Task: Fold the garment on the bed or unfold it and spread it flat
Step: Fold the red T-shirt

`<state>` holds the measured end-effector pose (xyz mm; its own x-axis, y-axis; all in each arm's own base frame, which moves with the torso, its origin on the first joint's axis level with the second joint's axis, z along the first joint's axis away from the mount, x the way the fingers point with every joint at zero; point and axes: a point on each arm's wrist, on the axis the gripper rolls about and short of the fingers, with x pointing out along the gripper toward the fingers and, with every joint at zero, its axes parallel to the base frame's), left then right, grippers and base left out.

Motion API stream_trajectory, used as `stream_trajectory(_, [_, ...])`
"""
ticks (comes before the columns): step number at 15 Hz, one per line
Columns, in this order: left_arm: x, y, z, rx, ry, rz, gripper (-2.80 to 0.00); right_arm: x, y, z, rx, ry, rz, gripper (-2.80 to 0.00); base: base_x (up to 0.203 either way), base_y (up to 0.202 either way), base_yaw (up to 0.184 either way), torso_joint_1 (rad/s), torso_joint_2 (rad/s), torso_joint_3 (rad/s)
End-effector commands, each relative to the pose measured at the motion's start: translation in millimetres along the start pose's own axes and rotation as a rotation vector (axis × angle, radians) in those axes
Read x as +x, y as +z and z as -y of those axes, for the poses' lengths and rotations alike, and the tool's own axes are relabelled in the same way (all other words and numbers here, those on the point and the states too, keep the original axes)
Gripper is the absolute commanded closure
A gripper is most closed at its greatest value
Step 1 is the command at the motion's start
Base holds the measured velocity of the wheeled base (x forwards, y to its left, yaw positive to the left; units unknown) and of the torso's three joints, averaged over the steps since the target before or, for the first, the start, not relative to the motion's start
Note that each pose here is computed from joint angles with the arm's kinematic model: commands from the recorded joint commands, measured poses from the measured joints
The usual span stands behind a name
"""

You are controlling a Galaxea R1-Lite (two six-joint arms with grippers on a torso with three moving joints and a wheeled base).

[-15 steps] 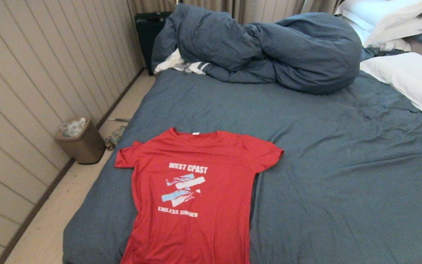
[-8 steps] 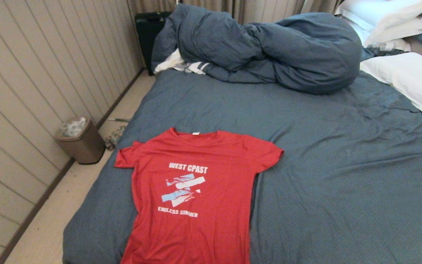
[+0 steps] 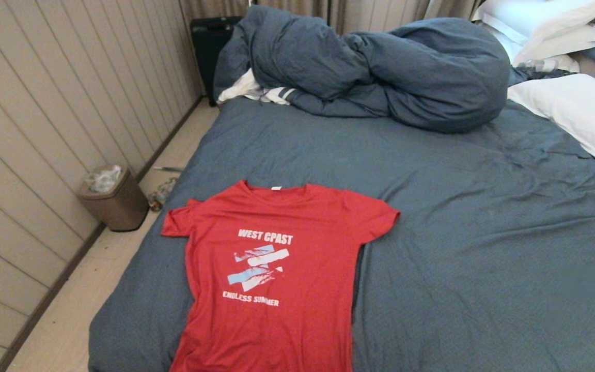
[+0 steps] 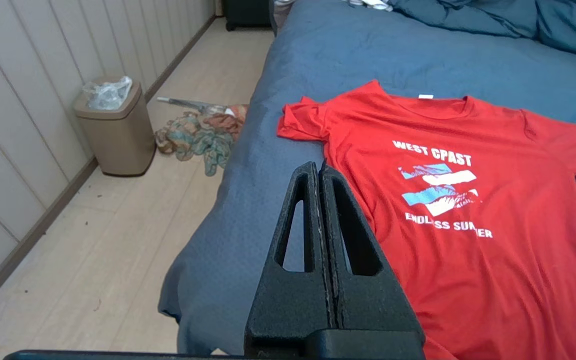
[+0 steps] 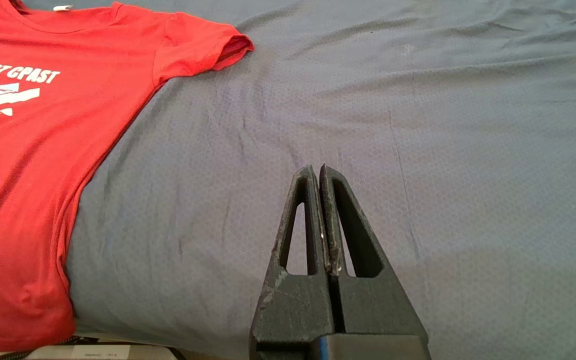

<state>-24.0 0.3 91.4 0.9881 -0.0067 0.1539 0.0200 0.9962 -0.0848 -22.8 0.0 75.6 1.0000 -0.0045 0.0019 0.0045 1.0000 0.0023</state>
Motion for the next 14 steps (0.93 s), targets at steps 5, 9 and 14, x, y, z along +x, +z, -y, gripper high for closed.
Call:
stream_trajectory(5, [1.9,-11.3,-1.0,0.001,0.003,-0.041,0.0,0.1,-0.4,0.0,-0.002,0.003,-0.002,0.0,0.0,0.0,0.0,0.0,0.0,0.0])
stream_trajectory(9, [1.9,-11.3,-1.0,0.001,0.003,-0.041,0.0,0.1,-0.4,0.0,-0.002,0.003,-0.002,0.0,0.0,0.0,0.0,0.0,0.0,0.0])
stream_trajectory(14, [1.7,-11.7,-1.0,0.018,0.002,-0.043,0.0,0.1,0.4,-0.1,-0.017,0.006,0.004,0.0,0.0,0.0,0.0,0.0,0.0,0.0])
